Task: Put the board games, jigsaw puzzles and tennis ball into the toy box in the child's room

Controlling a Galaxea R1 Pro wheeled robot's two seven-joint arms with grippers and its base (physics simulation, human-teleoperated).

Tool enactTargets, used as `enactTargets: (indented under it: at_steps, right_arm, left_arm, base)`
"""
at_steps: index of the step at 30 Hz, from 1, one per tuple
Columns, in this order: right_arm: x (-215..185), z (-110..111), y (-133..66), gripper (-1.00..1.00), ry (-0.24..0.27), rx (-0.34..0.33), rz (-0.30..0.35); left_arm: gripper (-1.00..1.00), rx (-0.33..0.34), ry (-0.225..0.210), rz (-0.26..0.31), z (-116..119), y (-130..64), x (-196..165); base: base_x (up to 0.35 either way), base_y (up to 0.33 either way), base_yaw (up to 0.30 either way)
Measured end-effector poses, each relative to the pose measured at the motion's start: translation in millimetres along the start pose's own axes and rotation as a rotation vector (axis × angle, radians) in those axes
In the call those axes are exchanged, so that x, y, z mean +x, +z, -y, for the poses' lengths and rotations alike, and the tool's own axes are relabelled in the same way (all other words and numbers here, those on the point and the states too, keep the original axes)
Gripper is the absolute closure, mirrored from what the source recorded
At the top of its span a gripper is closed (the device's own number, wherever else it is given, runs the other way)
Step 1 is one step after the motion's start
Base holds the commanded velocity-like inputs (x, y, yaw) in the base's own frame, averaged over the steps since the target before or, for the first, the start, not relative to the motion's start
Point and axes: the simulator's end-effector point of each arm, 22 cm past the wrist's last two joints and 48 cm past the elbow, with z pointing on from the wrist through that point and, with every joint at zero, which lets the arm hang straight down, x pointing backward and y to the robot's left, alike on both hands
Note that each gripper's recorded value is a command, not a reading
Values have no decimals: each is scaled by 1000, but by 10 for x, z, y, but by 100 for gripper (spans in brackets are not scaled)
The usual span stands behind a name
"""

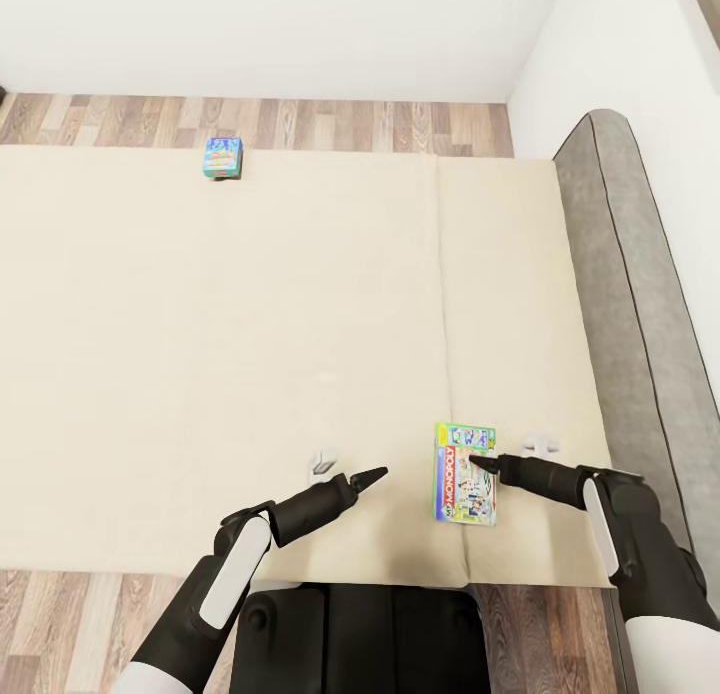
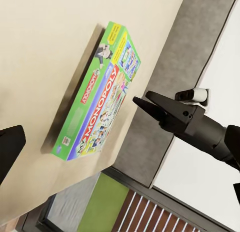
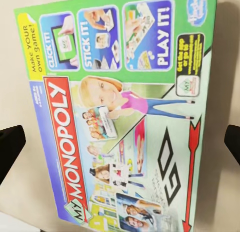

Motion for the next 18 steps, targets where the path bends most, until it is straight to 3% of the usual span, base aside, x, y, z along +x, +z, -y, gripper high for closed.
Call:
enactTargets:
  at_steps: [18]
  right_arm:
    - [139, 74, 76, -100, 18, 4, -21]
  left_arm:
    - [-100, 0, 0, 0, -1, 0, 1]
  base:
    - [0, 0, 0]
